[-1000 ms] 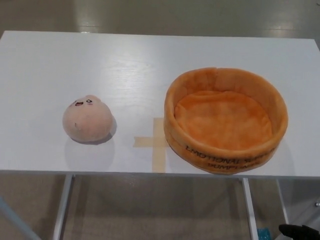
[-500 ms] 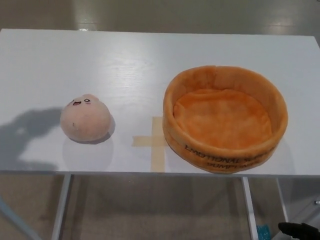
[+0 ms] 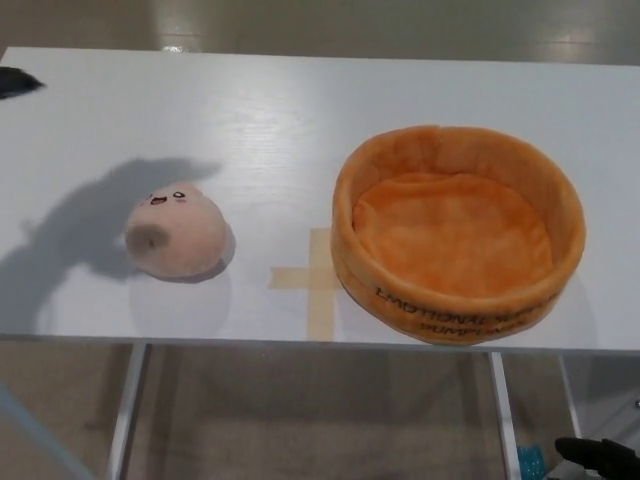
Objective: Use the left hand to pick up the pink round toy on the left and place it inside the orange plate on the desk.
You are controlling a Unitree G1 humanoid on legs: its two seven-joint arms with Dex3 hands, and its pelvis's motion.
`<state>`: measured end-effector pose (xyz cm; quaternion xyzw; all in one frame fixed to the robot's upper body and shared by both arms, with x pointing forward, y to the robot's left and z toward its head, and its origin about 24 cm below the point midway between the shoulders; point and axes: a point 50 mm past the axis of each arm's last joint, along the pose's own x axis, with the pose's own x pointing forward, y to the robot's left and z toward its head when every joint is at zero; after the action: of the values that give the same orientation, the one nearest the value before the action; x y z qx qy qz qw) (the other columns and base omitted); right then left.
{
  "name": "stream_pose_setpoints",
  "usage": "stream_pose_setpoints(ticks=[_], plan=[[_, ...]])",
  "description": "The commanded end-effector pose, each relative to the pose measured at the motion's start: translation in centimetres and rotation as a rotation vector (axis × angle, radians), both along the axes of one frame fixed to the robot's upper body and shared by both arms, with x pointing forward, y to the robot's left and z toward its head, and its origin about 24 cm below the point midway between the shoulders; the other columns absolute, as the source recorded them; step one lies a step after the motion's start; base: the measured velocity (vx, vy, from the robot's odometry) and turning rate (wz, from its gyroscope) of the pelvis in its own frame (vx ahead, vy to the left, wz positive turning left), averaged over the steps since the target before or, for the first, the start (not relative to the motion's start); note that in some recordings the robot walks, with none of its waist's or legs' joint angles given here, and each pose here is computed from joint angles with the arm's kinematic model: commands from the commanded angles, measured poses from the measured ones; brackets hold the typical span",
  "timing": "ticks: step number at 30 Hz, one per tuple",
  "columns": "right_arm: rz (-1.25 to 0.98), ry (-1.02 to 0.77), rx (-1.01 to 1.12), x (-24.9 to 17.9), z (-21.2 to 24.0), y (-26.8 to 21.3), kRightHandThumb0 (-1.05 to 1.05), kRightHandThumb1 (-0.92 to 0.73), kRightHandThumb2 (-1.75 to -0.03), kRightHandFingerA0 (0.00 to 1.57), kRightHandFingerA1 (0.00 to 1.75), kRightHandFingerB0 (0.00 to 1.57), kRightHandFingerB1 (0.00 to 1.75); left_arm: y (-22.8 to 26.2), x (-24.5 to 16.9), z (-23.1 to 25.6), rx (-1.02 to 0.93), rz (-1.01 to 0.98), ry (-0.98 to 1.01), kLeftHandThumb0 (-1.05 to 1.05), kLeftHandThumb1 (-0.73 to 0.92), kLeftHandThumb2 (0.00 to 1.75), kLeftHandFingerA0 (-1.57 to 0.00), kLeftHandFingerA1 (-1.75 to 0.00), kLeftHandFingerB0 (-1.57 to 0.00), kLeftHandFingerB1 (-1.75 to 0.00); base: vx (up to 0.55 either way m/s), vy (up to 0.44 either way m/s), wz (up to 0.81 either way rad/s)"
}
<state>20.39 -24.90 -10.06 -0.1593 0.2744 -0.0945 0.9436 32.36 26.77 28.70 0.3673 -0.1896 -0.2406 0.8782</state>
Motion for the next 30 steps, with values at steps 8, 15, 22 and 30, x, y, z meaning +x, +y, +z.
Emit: stream_pose_setpoints(ticks=[8,15,22,30], plan=[[-0.006,0.007,-0.007,0.0,0.1,-0.6,-0.40,-0.57,-0.58,0.74,0.57,0.64,0.44,-4.2,4.8,-5.2,0.196,0.049,0.119,-0.17,0.37,0.89,-0.10,-0.52,-0.09,-0.50,0.00,0.000,0.00],[-0.011,0.000,0.010,0.0,0.1,-0.5,-0.40,-0.57,-0.58,0.74,0.61,0.66,0.44,-4.9,5.6,-7.6,0.279,0.059,0.146,-0.32,0.45,0.58,-0.23,-0.36,-0.21,-0.32,0.00,0.000,0.00],[-0.012,0.004,0.004,-0.1,0.1,-0.5,-0.40,-0.58,-0.58,0.76,0.64,0.64,0.44,-5.7,5.7,-10.4,0.387,0.058,0.206,-0.27,0.43,0.56,-0.18,-0.32,-0.13,-0.30,0.00,0.000,0.00],[-0.013,-0.001,0.007,0.0,0.1,-0.4,-0.39,-0.57,-0.58,0.76,0.61,0.65,0.45,-6.0,5.8,-11.5,0.529,0.062,0.240,-0.42,0.33,0.67,0.00,-0.13,0.00,-0.17,0.00,0.000,0.00]])
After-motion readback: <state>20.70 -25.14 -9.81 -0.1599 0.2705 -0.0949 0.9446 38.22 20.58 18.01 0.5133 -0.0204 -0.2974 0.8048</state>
